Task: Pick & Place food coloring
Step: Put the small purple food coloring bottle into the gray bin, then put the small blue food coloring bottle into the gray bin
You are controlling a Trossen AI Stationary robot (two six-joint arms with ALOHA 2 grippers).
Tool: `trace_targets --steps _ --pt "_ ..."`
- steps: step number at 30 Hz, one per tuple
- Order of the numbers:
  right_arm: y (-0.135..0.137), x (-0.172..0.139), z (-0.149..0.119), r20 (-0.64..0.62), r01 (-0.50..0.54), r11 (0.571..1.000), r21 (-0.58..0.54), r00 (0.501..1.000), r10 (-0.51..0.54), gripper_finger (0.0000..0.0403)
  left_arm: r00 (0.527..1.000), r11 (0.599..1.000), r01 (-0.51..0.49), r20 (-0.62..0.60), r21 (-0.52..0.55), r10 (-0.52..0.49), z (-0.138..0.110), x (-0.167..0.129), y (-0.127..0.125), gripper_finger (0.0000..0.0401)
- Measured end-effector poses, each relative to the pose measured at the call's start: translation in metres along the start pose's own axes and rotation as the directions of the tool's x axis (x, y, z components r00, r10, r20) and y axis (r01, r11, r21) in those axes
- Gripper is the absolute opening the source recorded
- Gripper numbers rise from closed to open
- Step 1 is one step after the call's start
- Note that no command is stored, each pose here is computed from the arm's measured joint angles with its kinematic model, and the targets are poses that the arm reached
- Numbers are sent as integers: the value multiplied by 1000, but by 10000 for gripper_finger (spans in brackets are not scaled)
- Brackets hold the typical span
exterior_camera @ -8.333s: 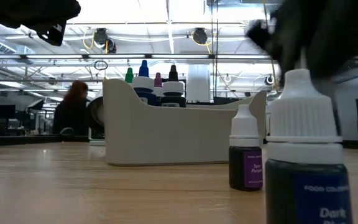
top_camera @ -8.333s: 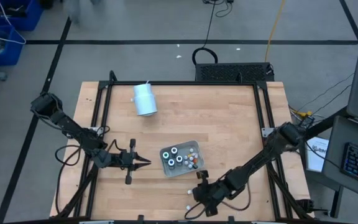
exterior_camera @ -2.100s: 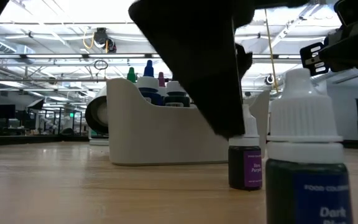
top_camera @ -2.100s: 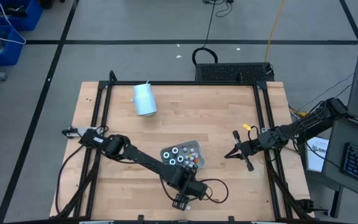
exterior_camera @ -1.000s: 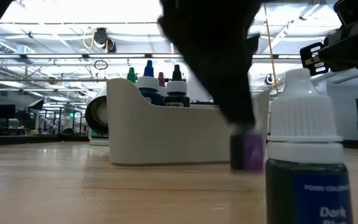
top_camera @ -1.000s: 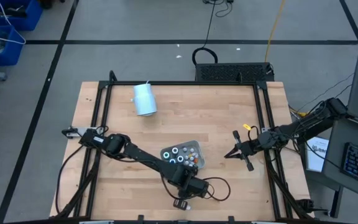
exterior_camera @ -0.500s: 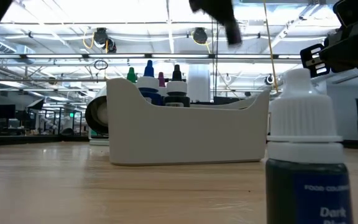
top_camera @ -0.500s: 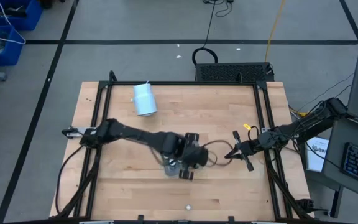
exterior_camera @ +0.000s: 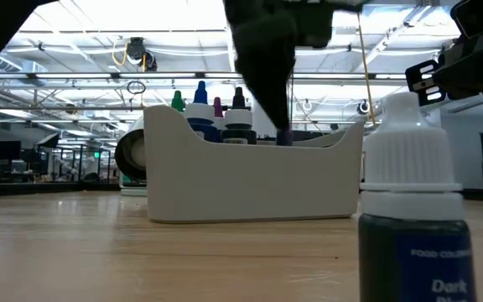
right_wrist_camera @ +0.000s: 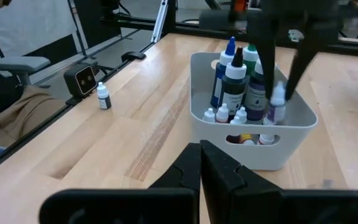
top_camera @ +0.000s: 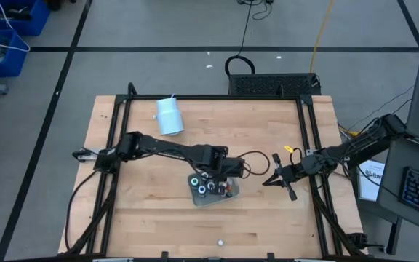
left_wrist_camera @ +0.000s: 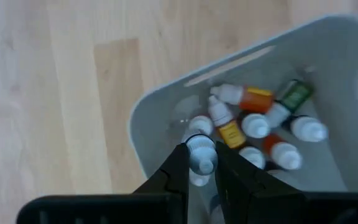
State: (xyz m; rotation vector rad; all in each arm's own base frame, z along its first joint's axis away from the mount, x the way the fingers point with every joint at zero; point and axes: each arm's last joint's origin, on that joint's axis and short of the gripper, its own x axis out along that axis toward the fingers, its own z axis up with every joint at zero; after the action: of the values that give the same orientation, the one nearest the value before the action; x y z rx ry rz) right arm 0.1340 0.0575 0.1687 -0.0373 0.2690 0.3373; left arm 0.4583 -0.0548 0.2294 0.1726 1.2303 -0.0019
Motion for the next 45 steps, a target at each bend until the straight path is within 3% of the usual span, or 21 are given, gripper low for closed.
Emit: trace_targets --steps 16,28,41,45 --pt "0 0 1 14 0 1000 0 1000 0 0 997 997 -59 -54 -50 57 -13 21 2 53" --pt "0 0 1 14 0 1000 -11 1000 0 0 999 994 -10 -37 -111 6 -12 23 17 55" --pt "0 0 1 14 0 1000 -14 1000 0 0 999 994 -13 -33 -105 10 -11 22 17 150" --pt "0 0 1 13 0 1000 -15 1000 0 0 1000 996 -6 -1 -87 6 -8 -2 16 169"
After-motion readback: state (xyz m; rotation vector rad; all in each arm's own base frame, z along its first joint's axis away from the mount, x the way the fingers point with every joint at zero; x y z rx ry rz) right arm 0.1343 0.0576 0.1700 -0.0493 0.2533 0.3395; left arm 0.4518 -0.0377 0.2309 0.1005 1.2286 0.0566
